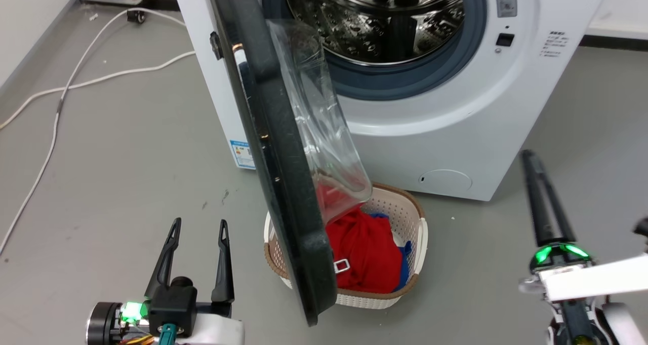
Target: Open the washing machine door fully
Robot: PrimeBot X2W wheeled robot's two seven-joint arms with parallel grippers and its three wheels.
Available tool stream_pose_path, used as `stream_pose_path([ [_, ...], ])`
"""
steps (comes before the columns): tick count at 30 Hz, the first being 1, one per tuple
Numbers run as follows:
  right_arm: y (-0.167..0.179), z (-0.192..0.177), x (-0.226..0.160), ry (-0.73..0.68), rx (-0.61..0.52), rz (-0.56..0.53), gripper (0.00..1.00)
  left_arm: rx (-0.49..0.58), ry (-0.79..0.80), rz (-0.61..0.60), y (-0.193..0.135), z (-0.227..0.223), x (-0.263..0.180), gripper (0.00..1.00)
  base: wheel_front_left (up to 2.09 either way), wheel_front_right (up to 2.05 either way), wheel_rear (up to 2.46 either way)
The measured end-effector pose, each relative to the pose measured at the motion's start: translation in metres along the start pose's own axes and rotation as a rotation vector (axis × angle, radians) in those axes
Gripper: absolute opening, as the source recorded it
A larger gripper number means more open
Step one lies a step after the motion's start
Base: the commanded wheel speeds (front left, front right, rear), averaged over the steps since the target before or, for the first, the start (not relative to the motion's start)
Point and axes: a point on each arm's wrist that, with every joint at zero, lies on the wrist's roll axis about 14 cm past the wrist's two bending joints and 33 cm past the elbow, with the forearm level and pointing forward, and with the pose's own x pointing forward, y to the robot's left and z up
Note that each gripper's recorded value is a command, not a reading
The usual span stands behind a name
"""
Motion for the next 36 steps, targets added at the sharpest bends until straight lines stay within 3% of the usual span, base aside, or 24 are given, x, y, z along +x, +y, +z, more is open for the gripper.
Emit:
stream_pose_path([
  [2,-0.002,0.022,-0.005,-0.097,-0.054,-0.010,1.00,-0.001,-0.006,-0.005,-0.001,0.002,-0.002,1.00,0.00,0.00,0.00],
  [10,0.007,0.088,-0.031,-0.315,-0.478,-0.046,1.00,-0.001,-0.028,-0.019,-0.004,0.009,-0.006,1.00,0.00,0.00,0.00],
  [15,0.007,0.097,-0.048,-0.314,-0.769,-0.091,1.00,-0.003,-0.031,-0.027,-0.007,0.009,-0.008,1.00,0.00,0.00,0.00],
  [19,-0.003,0.081,-0.058,-0.216,-0.972,-0.117,1.00,-0.005,-0.033,-0.028,-0.007,0.010,-0.009,1.00,0.00,0.00,0.00],
  [24,-0.020,0.062,-0.069,-0.112,-1.066,-0.150,1.00,-0.004,-0.033,-0.027,-0.007,0.010,-0.009,1.00,0.00,0.00,0.00],
  [36,-0.061,0.053,-0.100,-0.023,-1.069,-0.306,1.00,-0.008,-0.030,-0.020,-0.005,0.010,-0.011,1.00,0.00,0.00,0.00],
])
